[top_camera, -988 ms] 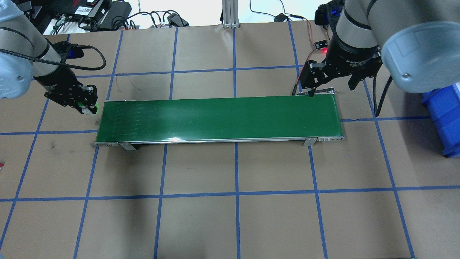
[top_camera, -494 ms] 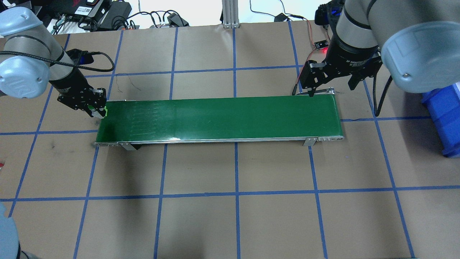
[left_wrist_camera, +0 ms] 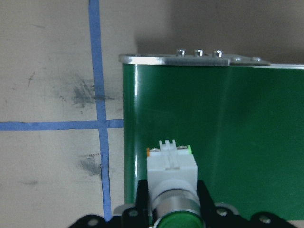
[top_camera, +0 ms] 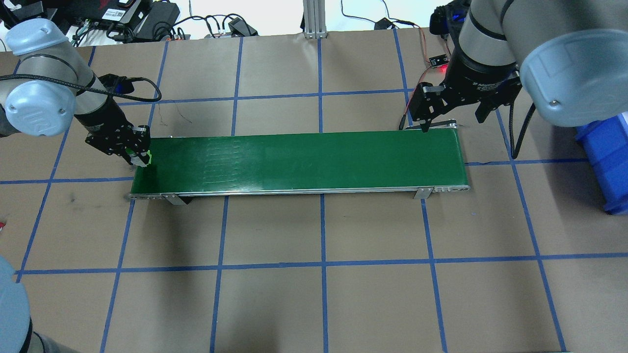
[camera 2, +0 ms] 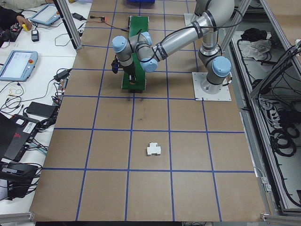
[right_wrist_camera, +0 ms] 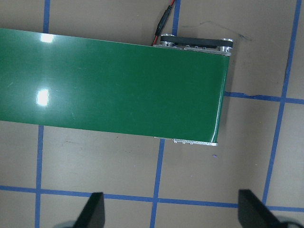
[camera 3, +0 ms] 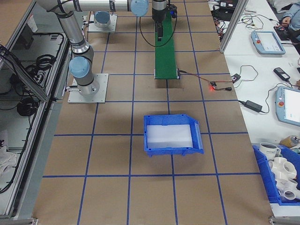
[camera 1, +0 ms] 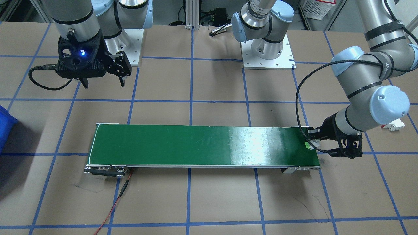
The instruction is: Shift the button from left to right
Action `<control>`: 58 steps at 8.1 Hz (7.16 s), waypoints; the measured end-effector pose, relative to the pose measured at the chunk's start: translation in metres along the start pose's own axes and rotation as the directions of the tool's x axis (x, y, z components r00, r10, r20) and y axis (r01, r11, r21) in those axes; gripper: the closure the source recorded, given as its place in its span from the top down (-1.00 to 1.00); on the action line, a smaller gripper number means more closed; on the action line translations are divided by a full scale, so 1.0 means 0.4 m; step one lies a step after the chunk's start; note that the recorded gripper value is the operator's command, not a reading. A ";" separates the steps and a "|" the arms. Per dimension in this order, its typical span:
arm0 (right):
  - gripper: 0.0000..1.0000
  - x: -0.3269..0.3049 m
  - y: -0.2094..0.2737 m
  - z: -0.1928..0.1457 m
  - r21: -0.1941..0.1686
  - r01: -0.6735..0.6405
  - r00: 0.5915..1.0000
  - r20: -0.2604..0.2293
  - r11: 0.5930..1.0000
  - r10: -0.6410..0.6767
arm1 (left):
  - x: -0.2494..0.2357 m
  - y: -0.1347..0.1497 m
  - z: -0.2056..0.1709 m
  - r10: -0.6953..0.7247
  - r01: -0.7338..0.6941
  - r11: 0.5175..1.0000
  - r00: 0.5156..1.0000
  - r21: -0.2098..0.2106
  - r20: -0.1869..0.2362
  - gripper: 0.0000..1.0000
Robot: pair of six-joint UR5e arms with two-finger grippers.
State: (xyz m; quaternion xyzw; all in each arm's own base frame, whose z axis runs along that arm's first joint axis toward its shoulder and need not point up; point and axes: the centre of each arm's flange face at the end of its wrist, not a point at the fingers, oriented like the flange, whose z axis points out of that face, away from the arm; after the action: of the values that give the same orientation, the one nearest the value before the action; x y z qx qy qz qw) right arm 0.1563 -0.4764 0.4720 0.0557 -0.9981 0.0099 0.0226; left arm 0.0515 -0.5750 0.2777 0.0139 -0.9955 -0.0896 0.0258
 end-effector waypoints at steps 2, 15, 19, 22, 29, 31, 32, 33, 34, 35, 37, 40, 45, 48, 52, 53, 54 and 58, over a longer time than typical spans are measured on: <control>1.00 0.000 0.000 0.001 -0.001 0.001 1.000 -0.001 1.000 -0.001 | 0.009 -0.001 0.006 0.003 -0.003 1.000 1.000 -0.006 -0.003 0.10; 1.00 -0.004 -0.012 -0.027 0.046 -0.016 1.000 0.012 0.999 0.016 | 0.281 0.197 -0.418 -0.180 0.167 0.978 0.979 0.127 0.100 1.00; 1.00 -0.043 -0.102 0.016 0.122 -0.112 0.982 0.167 0.986 0.090 | 0.284 0.192 -0.455 -0.184 0.172 0.978 0.978 0.119 0.095 1.00; 1.00 -0.120 -0.172 0.106 0.122 -0.145 0.969 0.220 0.982 0.116 | 0.283 0.189 -0.450 -0.185 0.174 0.978 0.978 0.113 0.095 1.00; 1.00 -0.247 -0.257 0.315 -0.004 -0.222 0.920 0.331 0.975 0.210 | 0.282 0.180 -0.442 -0.186 0.176 0.978 0.978 0.110 0.094 1.00; 1.00 -0.252 -0.263 0.375 -0.045 -0.234 0.916 0.323 0.971 0.236 | 0.282 0.184 -0.444 -0.186 0.175 0.978 0.978 0.111 0.098 1.00; 1.00 -0.252 -0.263 0.394 -0.060 -0.236 0.916 0.318 0.970 0.243 | 0.282 0.186 -0.444 -0.186 0.174 0.978 0.977 0.111 0.101 1.00; 1.00 -0.252 -0.261 0.414 -0.078 -0.236 0.919 0.305 0.968 0.249 | 0.282 0.188 -0.444 -0.185 0.174 0.979 0.977 0.111 0.103 1.00; 1.00 -0.249 -0.254 0.436 -0.100 -0.235 0.924 0.286 0.967 0.255 | 0.283 0.192 -0.446 -0.185 0.173 0.978 0.977 0.113 0.105 1.00; 1.00 -0.243 -0.252 0.457 -0.111 -0.234 0.933 0.254 0.966 0.255 | 0.283 0.195 -0.448 -0.185 0.173 0.978 0.977 0.115 0.105 1.00; -0.09 -0.220 -0.252 0.518 -0.122 -0.235 0.956 0.148 0.964 0.251 | 0.283 0.193 -0.452 -0.185 0.173 0.978 0.977 0.117 0.104 1.00; -1.00 -0.190 -0.251 0.552 -0.116 -0.226 0.971 0.046 0.967 0.233 | 0.282 0.190 -0.453 -0.186 0.173 0.978 0.977 0.118 0.105 1.00; -1.00 -0.088 -0.266 0.516 -0.109 -0.232 0.972 0.013 0.967 0.235 | 0.282 0.191 -0.454 -0.186 0.173 0.978 0.977 0.119 0.106 1.00; -1.00 0.068 -0.279 0.376 -0.062 -0.190 0.981 0.038 0.980 0.193 | 0.281 0.193 -0.451 -0.187 0.174 0.978 0.977 0.118 0.106 1.00; -1.00 0.477 -0.234 0.184 -0.083 -0.144 0.987 0.053 0.986 0.148 | 0.282 0.193 -0.447 -0.187 0.175 0.978 0.977 0.117 0.104 1.00; -1.00 0.617 -0.200 0.164 -0.095 -0.148 0.986 0.063 0.984 0.154 | 0.282 0.194 -0.447 -0.187 0.175 0.978 0.977 0.118 0.104 1.00; -1.00 0.760 -0.154 0.158 -0.100 -0.144 0.986 0.069 0.984 0.152 | 0.282 0.195 -0.447 -0.188 0.175 0.977 0.977 0.118 0.104 1.00; -1.00 1.139 0.006 0.206 -0.092 -0.064 0.995 0.076 0.994 0.071 | 0.284 0.198 -0.451 -0.188 0.175 0.977 0.977 0.123 0.101 1.00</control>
State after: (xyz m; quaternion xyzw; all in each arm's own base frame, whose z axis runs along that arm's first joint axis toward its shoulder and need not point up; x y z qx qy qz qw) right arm -0.2998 -0.5264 0.4106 0.0213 -0.9990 -0.0364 -0.0147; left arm -0.0539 -0.5329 0.4747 0.1014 -0.9934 -0.0356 -0.0395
